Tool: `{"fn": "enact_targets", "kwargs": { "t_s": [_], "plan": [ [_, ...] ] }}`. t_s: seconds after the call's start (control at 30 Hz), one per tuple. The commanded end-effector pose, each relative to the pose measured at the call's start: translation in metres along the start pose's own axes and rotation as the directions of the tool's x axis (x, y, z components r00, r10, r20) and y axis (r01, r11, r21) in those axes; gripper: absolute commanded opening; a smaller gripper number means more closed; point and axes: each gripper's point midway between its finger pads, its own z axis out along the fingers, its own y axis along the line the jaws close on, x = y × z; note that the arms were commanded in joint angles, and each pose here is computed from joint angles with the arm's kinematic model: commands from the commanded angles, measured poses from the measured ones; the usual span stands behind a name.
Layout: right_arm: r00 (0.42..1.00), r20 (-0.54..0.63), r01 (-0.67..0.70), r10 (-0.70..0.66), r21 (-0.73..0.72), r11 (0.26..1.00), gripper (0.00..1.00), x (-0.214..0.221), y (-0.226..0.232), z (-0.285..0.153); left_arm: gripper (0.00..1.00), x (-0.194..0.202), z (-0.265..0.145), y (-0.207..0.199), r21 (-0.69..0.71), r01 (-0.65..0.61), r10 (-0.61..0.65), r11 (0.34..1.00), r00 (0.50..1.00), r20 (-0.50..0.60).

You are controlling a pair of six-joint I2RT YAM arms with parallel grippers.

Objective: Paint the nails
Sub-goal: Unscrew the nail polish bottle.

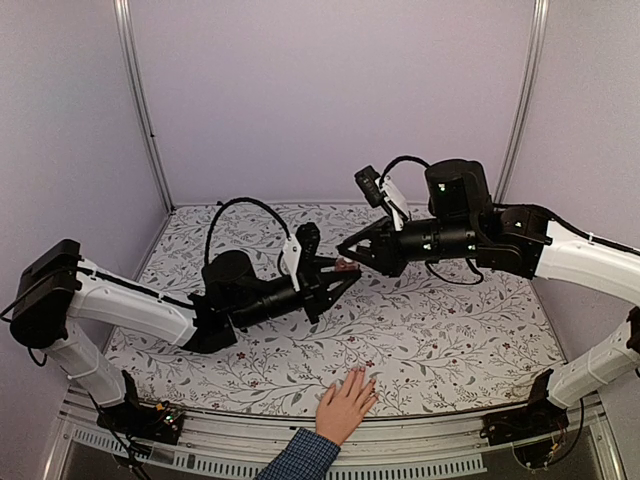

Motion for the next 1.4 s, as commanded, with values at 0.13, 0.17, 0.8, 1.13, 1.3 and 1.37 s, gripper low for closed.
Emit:
{"fn": "enact_targets", "kwargs": {
  "t_s": [0.13, 0.17, 0.8, 1.13, 1.3, 1.37],
  "plan": [
    [0.99, 0.083, 0.128, -0.114, -0.191, 0.973, 0.0, -0.021, 0.042, -0.022, 0.0, -0.031, -0.025, -0.08, 0.433, -0.073, 0.023, 0.898, 0.992, 0.12],
    [0.987, 0.093, 0.147, -0.13, -0.204, 0.968, 0.0, -0.022, 0.046, -0.025, 0.0, -0.033, -0.028, -0.085, 0.461, -0.08, 0.024, 0.884, 0.992, 0.126],
    [0.928, 0.186, 0.371, -0.323, -0.533, 0.761, 0.0, -0.006, 0.108, -0.061, 0.0, -0.046, -0.07, -0.153, 0.829, -0.092, -0.032, 0.552, 0.991, 0.131],
    [0.906, 0.195, 0.413, -0.376, -0.6, 0.685, 0.0, 0.004, 0.118, -0.067, 0.0, -0.046, -0.078, -0.165, 0.887, -0.075, -0.05, 0.455, 0.993, 0.11],
    [0.905, 0.198, 0.419, -0.376, -0.569, 0.708, 0.03, 0.001, 0.114, -0.066, 0.0, -0.044, -0.074, -0.16, 0.867, -0.077, -0.038, 0.492, 0.993, 0.11],
    [0.904, 0.206, 0.424, -0.375, -0.548, 0.721, 0.08, -0.003, 0.113, -0.069, 0.0, -0.043, -0.072, -0.157, 0.856, -0.077, -0.035, 0.511, 0.993, 0.11]
  ]
}}
